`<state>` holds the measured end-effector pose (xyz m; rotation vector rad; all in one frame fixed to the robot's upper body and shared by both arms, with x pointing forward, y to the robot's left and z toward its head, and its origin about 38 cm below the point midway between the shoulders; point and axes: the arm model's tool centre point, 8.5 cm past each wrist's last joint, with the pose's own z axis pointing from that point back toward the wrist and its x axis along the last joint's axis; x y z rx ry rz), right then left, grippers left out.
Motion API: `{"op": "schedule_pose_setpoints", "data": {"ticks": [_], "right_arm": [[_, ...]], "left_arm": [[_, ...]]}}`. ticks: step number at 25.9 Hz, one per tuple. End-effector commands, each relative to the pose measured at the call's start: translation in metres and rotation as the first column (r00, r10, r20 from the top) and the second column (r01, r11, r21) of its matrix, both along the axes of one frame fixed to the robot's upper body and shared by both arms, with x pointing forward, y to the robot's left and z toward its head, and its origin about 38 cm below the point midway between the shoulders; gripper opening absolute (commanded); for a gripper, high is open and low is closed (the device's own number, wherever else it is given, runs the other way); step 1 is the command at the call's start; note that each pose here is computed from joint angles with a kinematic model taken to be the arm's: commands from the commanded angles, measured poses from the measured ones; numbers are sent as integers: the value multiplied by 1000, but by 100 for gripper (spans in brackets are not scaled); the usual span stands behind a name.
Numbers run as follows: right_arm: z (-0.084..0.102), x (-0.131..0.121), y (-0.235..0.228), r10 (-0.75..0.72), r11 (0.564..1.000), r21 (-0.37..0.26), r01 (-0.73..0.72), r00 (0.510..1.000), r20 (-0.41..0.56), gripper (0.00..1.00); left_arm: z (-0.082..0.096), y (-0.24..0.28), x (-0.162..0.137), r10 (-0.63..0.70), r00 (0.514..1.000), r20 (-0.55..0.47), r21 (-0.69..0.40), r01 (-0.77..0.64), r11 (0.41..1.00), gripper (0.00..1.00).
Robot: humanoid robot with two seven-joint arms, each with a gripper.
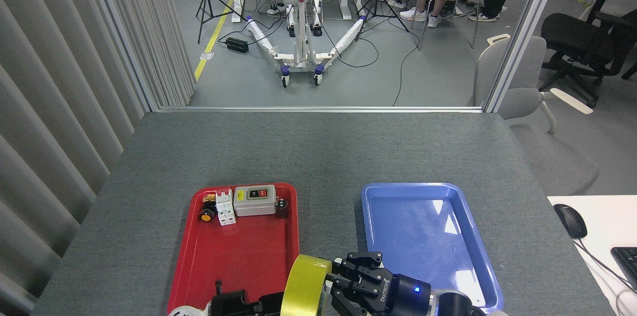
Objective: Place and move tape with both arms
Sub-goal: 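Reach the right gripper toward the tape held by the left hand, then grasp the tape with the right gripper and release the left hand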
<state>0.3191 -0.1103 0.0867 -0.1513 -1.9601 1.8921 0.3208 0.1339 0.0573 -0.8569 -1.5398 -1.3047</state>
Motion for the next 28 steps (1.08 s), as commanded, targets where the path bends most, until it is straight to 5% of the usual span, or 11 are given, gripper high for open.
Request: {"op": "schedule_pose_setpoints", "data": {"ticks": [1, 4, 6, 7, 8, 9, 21, 28], "right_arm": [[-1, 0, 0, 2, 1000, -5, -2, 1000, -2, 29], [-1, 0, -1, 2, 1000, -5, -2, 1000, -1, 29], [-2, -1, -2, 2, 1000, -7, -2, 1000, -2, 29], [-2, -1, -2, 2, 1000, -7, -2, 1000, -2, 29], [-2, -1, -2, 2, 1000, -7, -2, 1000, -2, 29], [-2, -1, -1, 4, 1000, -6, -4, 1000, -2, 29], [5, -6, -3, 53, 998, 42, -53, 998, 21, 28], [2, 2, -114, -293, 954, 72, 291, 956, 7, 28]], "left_arm": [[-1, 4, 4, 40, 999, 0, -8, -40, 999, 0], [-3, 6, 5, 49, 999, -6, -9, -49, 999, 3], [-2, 7, 5, 51, 999, 5, -10, -51, 999, 21], [-2, 10, 6, 57, 998, 16, -9, -57, 998, 38], [-2, 11, 6, 61, 998, 27, -10, -60, 998, 87], [-2, 11, 6, 62, 998, 35, -15, -61, 998, 99], [-3, 20, 14, 86, 995, 50, -16, -85, 996, 100], [-7, 31, 21, 140, 990, 31, -23, -139, 990, 100]]}}
